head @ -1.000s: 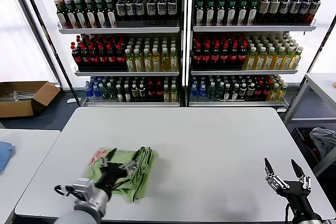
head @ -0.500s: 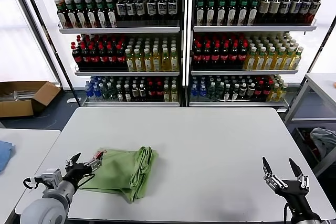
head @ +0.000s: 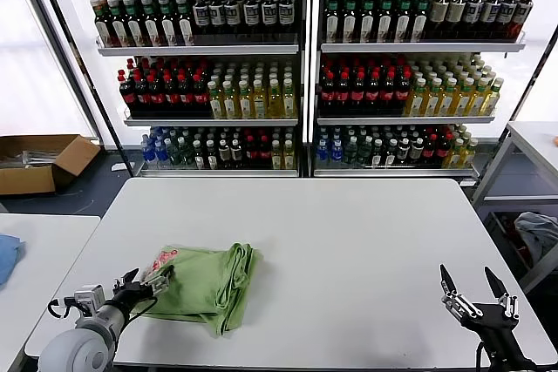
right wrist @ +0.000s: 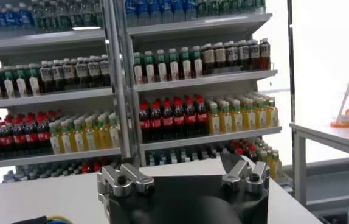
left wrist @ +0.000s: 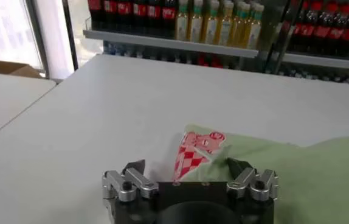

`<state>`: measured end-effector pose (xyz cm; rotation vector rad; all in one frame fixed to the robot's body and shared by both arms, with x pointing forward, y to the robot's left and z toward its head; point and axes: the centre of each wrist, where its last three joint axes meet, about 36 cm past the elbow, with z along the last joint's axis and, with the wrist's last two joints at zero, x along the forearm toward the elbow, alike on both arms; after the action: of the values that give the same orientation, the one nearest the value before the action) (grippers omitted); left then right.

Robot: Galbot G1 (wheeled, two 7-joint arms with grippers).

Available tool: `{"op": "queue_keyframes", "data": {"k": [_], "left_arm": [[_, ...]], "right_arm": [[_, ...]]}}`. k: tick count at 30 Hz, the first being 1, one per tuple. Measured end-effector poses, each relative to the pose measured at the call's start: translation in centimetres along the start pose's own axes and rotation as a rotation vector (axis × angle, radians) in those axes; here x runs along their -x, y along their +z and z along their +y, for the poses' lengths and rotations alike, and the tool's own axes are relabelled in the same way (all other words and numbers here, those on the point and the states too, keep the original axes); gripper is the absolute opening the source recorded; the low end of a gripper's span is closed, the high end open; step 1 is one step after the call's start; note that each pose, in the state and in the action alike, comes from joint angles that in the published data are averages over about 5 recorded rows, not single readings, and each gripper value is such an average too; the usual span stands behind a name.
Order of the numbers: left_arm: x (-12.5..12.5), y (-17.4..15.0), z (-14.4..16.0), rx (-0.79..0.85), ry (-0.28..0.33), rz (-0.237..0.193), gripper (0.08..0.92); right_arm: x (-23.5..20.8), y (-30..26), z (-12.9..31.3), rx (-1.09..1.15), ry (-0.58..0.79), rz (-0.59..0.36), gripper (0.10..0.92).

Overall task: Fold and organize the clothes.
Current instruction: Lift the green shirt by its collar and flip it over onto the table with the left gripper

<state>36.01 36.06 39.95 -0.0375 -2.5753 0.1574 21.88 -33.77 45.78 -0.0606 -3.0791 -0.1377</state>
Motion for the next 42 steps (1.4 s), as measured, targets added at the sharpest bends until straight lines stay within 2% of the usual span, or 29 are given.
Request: {"op": "queue_keyframes", "data": {"k": [3,14,18,22,25,28,35,38,42], "left_arm": [[0.2,0.5,0.0,-0.006,0.013,0.005,0.74],[0.4,2.1,-0.6,-0.039,0.047,0.007,0.394],[0.2,2.2,-0.7,-0.055,0.044,-0.01,0.272],[0.0,1.5,-0.1,-0.06,0.02,-0.048,0.165],[-0.4,0.0,1.6,-0.058,-0.024,-0.095,0.128],[-1.1,-2.1,4.3,-0.045,-0.089,-0.149,0.128],[-4.3,-7.6,11.5,0.017,-0.25,-0.255,0.128],[-5.7,-10.0,13.2,0.056,-0.288,-0.288,0.128],[-7.0,-12.2,13.7,0.102,-0.312,-0.318,0.128]], "right_arm": [[0.0,-0.2,0.1,0.0,-0.001,-0.005,0.823],[-0.1,-0.6,0.4,0.002,0.003,-0.012,0.823],[0.0,-0.6,0.5,0.004,0.005,-0.015,0.823],[0.1,-0.6,0.6,0.006,0.006,-0.019,0.823],[0.1,-0.7,0.6,0.007,0.005,-0.022,0.823],[0.3,-0.6,0.7,0.009,0.003,-0.024,0.823],[0.6,-0.6,1.0,0.019,-0.008,-0.033,0.823],[0.7,-0.6,0.9,0.022,-0.01,-0.037,0.823],[0.6,-0.6,0.7,0.024,-0.007,-0.035,0.823]]}}
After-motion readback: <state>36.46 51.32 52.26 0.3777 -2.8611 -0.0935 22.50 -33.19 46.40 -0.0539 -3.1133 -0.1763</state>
